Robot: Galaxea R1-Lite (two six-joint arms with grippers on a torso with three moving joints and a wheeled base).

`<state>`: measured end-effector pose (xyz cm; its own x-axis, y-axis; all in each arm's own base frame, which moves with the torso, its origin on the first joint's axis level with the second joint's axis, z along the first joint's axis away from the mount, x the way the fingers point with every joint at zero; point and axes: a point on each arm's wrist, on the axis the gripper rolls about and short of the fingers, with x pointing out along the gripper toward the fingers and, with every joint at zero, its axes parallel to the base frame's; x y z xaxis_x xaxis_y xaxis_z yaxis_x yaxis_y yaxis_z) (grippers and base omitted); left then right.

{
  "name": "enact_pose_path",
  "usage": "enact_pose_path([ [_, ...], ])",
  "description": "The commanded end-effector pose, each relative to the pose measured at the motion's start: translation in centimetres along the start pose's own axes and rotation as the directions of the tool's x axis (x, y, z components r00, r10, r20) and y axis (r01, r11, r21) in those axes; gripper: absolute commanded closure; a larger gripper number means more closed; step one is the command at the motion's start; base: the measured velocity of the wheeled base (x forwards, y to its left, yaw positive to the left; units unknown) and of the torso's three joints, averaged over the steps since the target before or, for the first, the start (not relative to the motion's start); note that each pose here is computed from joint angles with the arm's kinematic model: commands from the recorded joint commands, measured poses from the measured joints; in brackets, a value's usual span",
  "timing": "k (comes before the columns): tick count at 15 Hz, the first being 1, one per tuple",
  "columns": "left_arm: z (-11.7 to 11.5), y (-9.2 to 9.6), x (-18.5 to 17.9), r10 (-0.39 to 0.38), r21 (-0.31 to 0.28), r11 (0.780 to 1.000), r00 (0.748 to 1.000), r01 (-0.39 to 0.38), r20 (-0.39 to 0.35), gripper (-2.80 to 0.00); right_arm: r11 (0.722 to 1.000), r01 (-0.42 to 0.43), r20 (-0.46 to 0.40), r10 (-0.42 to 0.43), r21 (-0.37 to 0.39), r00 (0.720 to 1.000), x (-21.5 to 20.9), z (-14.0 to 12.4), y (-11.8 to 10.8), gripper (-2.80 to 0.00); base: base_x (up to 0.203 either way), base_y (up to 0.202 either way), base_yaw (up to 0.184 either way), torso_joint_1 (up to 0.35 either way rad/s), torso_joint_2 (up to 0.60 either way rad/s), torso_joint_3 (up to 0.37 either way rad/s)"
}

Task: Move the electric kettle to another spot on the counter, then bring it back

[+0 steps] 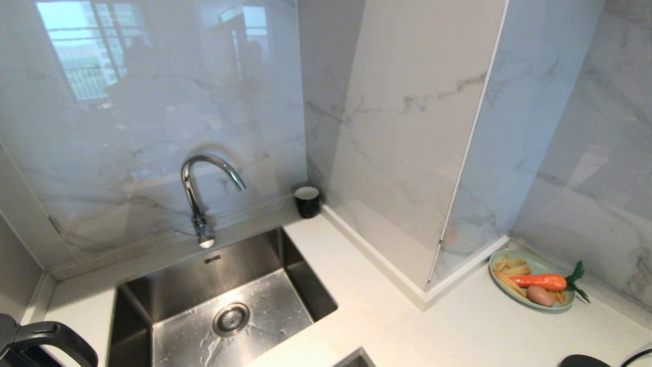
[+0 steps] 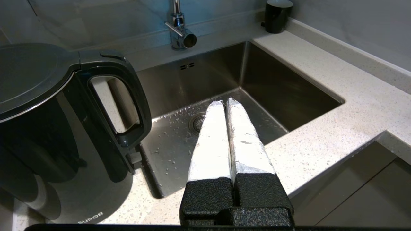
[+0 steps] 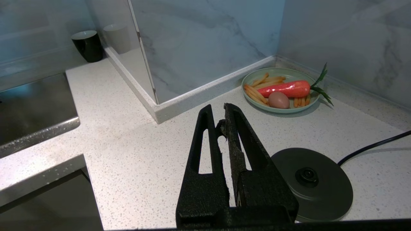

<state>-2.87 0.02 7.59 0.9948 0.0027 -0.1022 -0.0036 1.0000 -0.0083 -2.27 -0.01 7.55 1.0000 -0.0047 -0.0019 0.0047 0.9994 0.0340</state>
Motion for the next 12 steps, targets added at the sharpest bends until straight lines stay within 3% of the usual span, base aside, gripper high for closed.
enact_pose_path([
  [1,-0.01,0.0,0.0,0.0,0.0,1.0,1.0,0.0,0.0,0.0,1.0,0.0,0.002,0.0,0.0,1.0,0.0,0.01,0.0,0.0,0.0,0.0,0.0,0.0,0.0,0.0],
  [12,-0.01,0.0,0.0,0.0,0.0,1.0,1.0,0.0,0.0,0.0,1.0,0.0,0.001,0.0,0.0,1.0,0.0,0.01,0.0,0.0,0.0,0.0,0.0,0.0,0.0,0.0],
])
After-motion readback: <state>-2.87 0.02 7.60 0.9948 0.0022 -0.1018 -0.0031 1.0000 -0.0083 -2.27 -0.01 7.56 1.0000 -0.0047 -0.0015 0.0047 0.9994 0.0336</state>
